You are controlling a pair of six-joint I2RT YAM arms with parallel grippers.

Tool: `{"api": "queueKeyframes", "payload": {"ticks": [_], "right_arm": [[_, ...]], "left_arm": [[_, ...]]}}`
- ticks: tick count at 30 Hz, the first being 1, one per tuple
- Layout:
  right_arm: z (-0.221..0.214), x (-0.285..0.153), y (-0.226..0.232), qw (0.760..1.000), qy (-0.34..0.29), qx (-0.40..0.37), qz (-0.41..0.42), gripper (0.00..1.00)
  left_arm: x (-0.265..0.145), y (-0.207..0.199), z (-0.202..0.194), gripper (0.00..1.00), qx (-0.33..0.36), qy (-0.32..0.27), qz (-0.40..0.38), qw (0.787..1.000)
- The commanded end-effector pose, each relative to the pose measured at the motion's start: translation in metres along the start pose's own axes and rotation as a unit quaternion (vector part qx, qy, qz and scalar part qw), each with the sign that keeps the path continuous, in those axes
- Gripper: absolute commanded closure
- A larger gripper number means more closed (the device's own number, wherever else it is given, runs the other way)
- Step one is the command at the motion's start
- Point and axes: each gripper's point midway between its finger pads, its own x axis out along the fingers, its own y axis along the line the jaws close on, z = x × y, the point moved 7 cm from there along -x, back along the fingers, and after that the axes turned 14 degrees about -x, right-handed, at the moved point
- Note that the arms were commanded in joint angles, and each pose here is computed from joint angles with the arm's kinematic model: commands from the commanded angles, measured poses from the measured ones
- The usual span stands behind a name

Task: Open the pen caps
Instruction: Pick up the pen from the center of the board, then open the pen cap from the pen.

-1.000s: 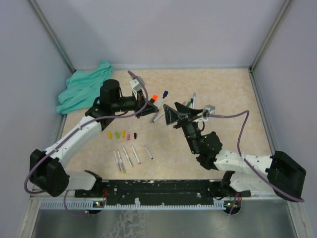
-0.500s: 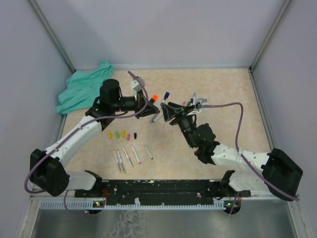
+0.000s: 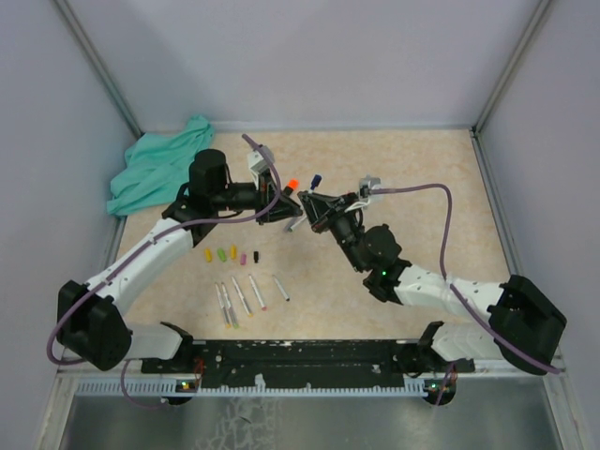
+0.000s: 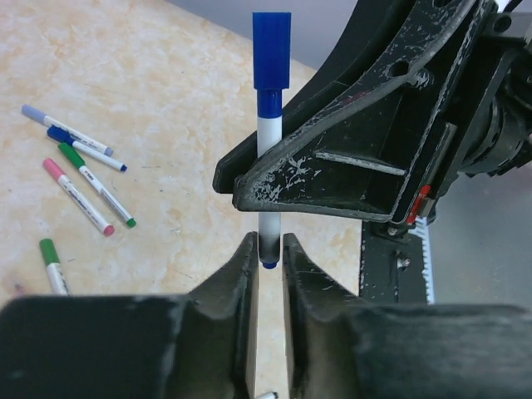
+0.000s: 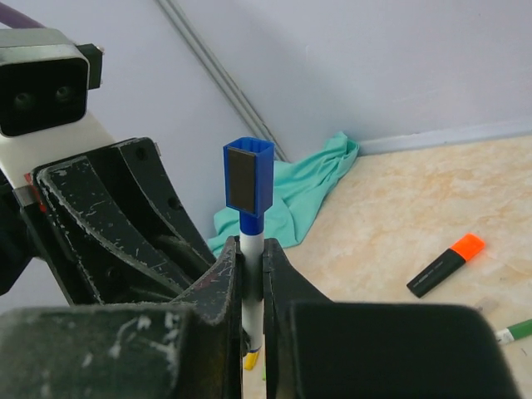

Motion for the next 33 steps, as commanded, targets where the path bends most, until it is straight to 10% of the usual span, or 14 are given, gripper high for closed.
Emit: {"api": "queueKeyframes", "payload": {"ticks": [1,13,33], "right_arm": [[0.016,0.004,0.004,1.000,-0.023,0.004,0.014,1.00],[-0.019,-0.025,-0.004,0.997,0.016,-0.035,0.069,1.00],[-0.040,-0.015,0.011,0.990,0.035,-0.030,0.131,1.00]], "left_arm": [[-0.002,-0.005,0.005,0.73,0.022,-0.009,-0.011,1.000],[-0.019,-0.013,0.016,0.32,0.039,-0.047,-0.003,0.998],[-0.002,0.005,0.004,0.48,-0.034,-0.022,-0.030,0.999]]}}
